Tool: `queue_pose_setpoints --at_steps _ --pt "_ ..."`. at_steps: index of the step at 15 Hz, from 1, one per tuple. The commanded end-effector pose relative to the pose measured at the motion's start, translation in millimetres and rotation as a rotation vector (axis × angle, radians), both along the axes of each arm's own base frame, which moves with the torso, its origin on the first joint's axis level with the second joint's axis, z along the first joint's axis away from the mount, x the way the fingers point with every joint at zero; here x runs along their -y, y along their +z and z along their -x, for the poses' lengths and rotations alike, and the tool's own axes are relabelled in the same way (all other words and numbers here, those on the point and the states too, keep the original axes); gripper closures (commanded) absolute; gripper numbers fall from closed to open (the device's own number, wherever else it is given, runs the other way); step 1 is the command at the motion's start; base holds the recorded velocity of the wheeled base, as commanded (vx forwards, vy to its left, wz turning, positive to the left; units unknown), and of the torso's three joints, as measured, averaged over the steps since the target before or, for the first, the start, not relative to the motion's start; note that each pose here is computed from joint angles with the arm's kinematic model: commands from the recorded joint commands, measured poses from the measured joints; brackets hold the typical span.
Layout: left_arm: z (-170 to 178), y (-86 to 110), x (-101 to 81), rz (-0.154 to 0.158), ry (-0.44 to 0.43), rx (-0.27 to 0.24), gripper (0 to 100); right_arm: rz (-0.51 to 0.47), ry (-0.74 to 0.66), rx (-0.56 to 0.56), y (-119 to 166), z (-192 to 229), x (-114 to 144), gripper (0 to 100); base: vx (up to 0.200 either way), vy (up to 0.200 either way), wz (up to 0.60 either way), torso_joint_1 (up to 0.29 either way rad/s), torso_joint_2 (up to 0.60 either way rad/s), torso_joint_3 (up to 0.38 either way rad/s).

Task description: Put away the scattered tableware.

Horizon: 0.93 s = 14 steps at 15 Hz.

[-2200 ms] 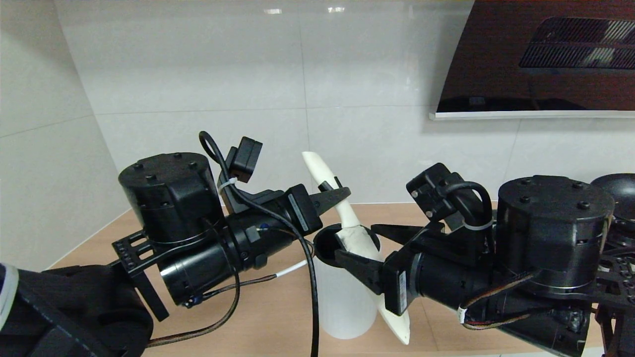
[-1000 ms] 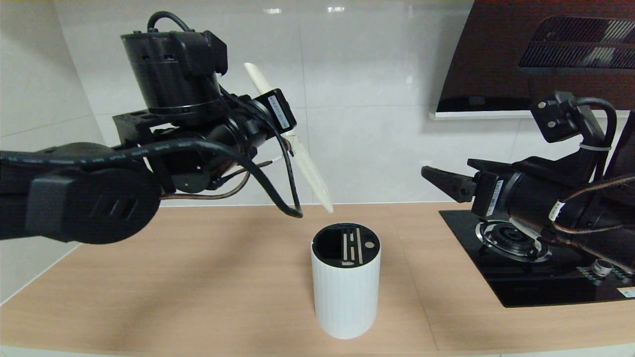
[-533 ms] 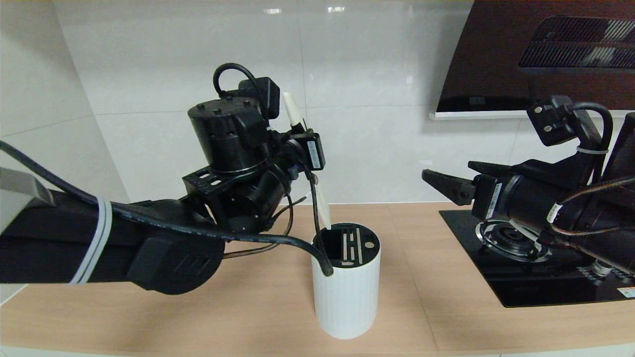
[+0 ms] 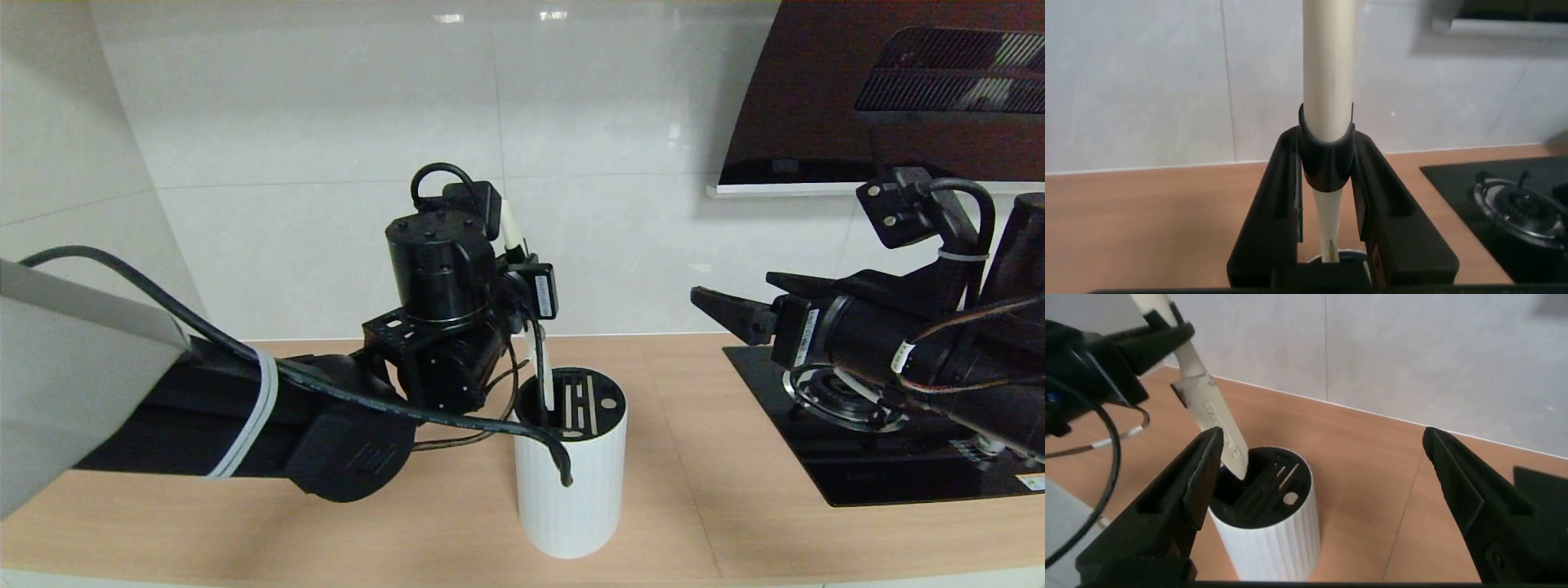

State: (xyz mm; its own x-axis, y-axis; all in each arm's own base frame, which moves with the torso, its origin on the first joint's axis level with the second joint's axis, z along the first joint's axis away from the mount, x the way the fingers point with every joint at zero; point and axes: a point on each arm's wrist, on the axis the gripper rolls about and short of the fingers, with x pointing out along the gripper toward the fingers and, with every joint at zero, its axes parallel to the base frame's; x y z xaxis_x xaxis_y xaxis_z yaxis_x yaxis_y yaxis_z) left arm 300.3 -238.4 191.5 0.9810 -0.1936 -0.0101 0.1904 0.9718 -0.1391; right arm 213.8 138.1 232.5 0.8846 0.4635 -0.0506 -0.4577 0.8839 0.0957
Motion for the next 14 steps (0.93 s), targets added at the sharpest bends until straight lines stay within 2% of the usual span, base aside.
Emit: queue_pose_setpoints --at_steps 1,8,14 --pt "0.8 -13.2 8.7 -0.023 -0.015 -0.027 100 0.005 0.0 -0.008 -2.5 -1.7 -1.2 0 0.0 0.0 0.0 0.0 0.0 0.0" --pt "5.9 -36.8 17.7 -0.072 -0.04 -0.082 100 0.012 0.0 -0.019 -6.2 -2.8 -1.9 0 0.0 0.0 0.0 0.0 0.0 0.0" --pt "5.4 -69.6 28.1 -0.116 -0.056 -0.153 100 0.017 0.0 -0.026 -8.2 -3.8 -2.6 0 0.0 0.0 0.0 0.0 0.0 0.0"
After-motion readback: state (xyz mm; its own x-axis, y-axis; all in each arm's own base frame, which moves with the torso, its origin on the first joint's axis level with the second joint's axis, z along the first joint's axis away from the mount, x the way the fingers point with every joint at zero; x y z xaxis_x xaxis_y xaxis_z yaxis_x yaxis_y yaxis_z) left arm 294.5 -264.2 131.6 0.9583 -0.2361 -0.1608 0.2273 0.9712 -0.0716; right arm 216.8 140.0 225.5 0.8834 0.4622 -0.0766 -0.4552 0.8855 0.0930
